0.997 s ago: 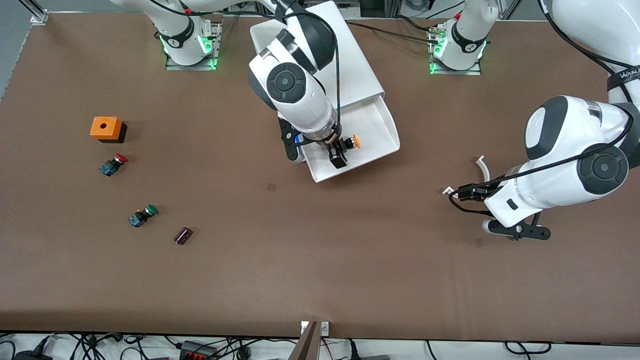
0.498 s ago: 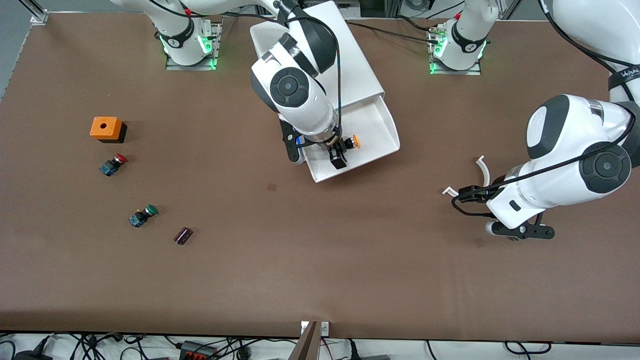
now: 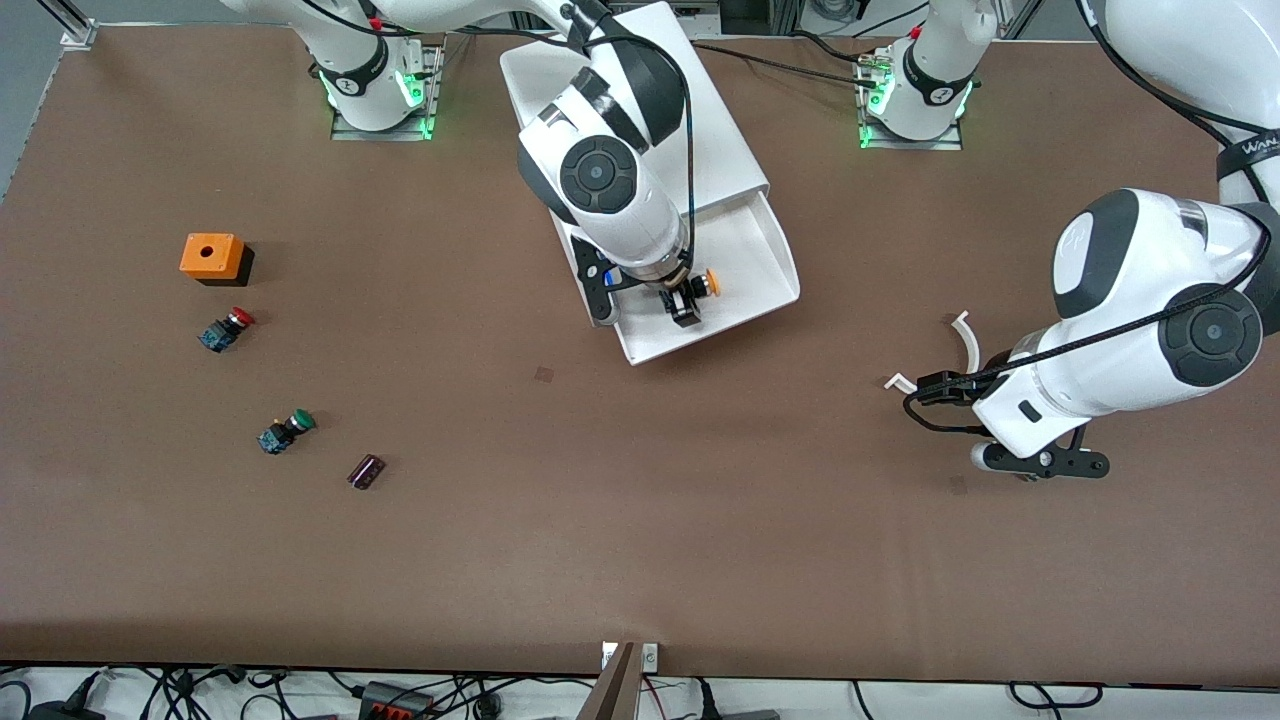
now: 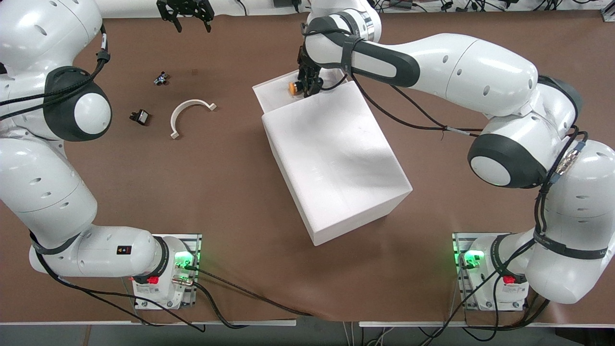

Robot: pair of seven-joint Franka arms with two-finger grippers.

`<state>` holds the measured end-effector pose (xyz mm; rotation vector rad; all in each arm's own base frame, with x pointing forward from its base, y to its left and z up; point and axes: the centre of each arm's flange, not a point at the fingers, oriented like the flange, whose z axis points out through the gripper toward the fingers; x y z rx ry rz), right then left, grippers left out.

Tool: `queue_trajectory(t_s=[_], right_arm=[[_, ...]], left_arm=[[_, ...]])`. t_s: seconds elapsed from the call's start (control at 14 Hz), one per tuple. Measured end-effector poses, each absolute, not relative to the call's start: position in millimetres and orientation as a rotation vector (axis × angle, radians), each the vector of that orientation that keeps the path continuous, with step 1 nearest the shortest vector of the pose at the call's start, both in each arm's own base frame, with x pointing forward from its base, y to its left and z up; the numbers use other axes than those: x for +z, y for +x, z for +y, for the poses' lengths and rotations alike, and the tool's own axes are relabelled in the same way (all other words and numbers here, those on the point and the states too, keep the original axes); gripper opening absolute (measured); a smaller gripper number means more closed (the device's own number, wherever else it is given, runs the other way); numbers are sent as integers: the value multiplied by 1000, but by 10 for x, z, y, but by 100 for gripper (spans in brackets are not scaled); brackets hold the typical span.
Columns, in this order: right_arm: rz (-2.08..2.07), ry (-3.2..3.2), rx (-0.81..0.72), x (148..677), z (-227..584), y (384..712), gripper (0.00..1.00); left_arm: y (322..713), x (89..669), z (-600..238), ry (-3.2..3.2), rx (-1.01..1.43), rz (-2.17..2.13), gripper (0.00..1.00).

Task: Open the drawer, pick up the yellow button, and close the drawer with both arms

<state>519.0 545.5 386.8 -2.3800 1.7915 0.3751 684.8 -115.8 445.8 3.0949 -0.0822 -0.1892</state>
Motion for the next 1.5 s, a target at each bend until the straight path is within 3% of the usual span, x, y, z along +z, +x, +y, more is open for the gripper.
queue_trajectory(t_s=[0.14,0.71,1.07,1.5], right_arm=[[1788,-2378,374,3888,5459,5194,44],[1740,-2302,381,4310,5509,5278,44],[1691,-2289,321,4490,5056,5712,44],[1196,-2686,340,4625,4054,6117,44]], left_arm=[[6848,4458,-1161,3095,-189,-83,100],[6830,4462,-1258,3098,-192,13,100],[6741,4479,-1898,3089,-137,253,100],[6554,4166,-2882,3049,-103,460,100]])
